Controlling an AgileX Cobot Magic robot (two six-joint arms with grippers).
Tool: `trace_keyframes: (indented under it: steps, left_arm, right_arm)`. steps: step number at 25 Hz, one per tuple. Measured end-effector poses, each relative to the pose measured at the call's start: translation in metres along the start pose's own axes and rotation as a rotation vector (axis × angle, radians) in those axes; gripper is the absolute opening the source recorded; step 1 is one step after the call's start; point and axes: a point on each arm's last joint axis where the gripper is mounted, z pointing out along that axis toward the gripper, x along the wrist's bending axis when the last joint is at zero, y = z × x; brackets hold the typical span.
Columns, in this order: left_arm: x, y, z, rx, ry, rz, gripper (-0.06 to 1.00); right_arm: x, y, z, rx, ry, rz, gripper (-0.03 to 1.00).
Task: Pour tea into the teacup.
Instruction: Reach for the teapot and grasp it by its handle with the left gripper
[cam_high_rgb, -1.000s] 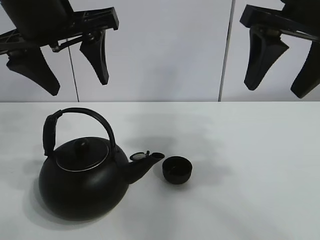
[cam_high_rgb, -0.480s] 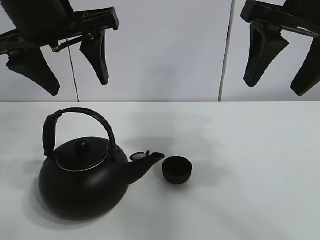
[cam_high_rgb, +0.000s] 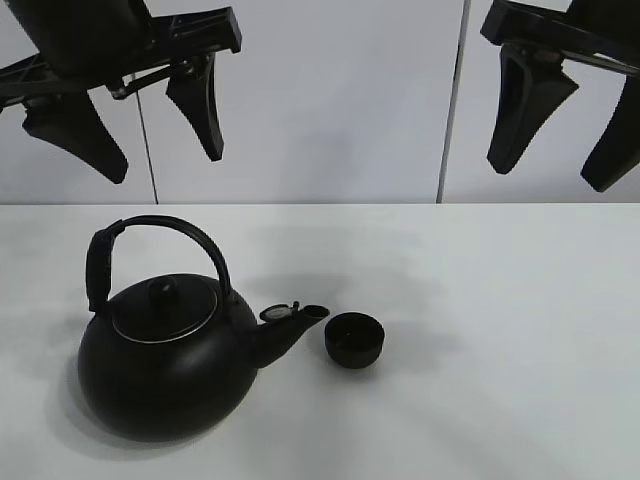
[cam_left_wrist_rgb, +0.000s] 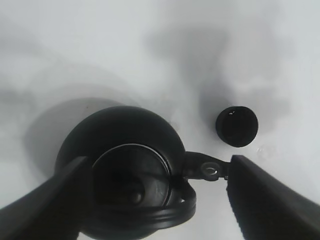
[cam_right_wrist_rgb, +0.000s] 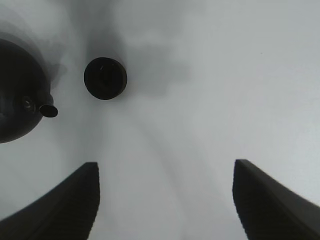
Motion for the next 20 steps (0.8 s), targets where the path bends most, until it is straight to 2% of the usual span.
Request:
trace_keyframes:
  steps: [10,20]
  left_arm:
    - [-0.004,0.008,0.0,-0.089,-0.042,0.002,0.54]
    - [-0.006,0.016,-0.003,-0.187,-0.058,0.096,0.54]
  right_arm:
    - [0.0,0.0,0.0,0.0,0.0,-0.003,0.51]
    - [0.0,0.001,0.0,-0.007,0.0,-0.01,0.51]
